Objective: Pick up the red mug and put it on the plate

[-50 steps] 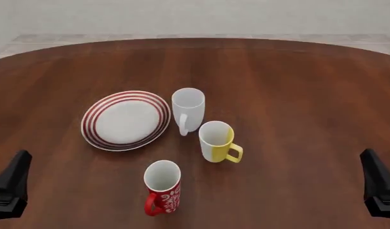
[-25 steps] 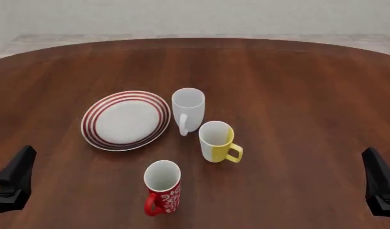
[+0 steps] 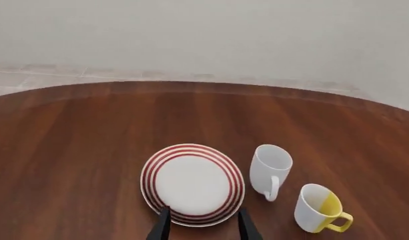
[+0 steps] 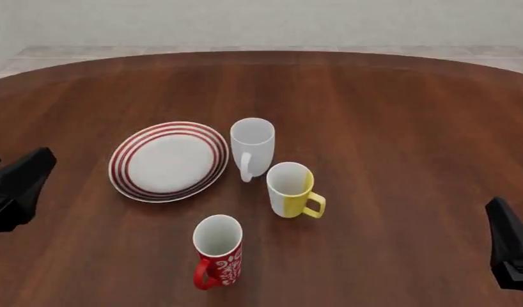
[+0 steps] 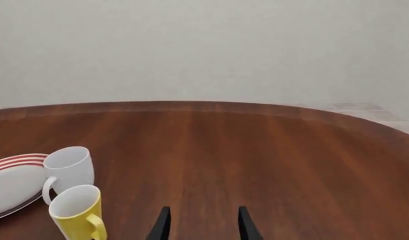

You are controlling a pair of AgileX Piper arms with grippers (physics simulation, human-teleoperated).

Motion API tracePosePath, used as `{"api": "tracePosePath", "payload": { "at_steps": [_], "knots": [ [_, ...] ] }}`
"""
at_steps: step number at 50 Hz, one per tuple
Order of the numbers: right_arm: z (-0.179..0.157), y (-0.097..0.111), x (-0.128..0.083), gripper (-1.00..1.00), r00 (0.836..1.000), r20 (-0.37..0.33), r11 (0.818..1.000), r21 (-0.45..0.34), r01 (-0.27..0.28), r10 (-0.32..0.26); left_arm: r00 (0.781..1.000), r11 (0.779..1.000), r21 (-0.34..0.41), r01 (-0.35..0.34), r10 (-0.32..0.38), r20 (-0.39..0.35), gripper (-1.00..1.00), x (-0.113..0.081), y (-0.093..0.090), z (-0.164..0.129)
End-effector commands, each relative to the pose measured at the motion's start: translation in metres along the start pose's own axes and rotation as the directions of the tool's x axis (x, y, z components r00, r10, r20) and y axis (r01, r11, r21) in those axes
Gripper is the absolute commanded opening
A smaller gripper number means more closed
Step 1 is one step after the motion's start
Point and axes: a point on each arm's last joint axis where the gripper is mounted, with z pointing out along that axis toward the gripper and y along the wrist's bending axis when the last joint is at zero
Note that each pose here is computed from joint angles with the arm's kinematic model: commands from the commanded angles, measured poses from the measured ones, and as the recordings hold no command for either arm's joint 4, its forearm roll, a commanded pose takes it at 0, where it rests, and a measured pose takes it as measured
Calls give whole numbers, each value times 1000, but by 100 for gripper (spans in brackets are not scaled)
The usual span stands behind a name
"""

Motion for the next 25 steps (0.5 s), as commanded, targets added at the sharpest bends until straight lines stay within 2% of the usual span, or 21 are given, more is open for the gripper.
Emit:
{"api": "tracePosePath", "payload": {
  "at_steps": [1,3,5,12,13,14,17,18,21,25],
  "knots": [
    [0,0,0,100,1000,1,1000,2,-7,7,997,992,124,-40,48,-60,100,-24,-15,3],
    [0,0,0,100,1000,1,1000,3,-8,8,996,990,137,-43,53,-68,100,-22,-16,5],
    [0,0,2,100,1000,2,1000,3,-8,8,994,983,160,-85,95,-55,100,-24,-19,5],
    [0,-1,2,100,1000,2,1000,9,-12,12,987,968,223,-117,138,-82,100,-16,-26,16],
    [0,-1,2,100,1000,2,1000,10,-12,12,988,970,230,-76,105,-116,100,-13,-28,21],
    [0,-1,2,100,1000,2,1000,10,-13,13,986,967,245,-74,107,-126,100,-13,-31,23],
    [0,-1,2,100,1000,2,1000,9,-13,13,981,947,299,-117,158,-114,100,-9,-37,24],
    [0,-1,2,100,1000,1,1000,9,-13,13,981,947,304,-99,144,-131,100,-7,-38,27],
    [0,-1,2,100,1000,1,1000,9,-14,14,978,938,324,-121,169,-124,100,-4,-41,29],
    [0,-1,2,100,1000,1,1000,11,-13,13,976,935,338,-109,166,-144,100,-1,-44,34]
  ]
}}
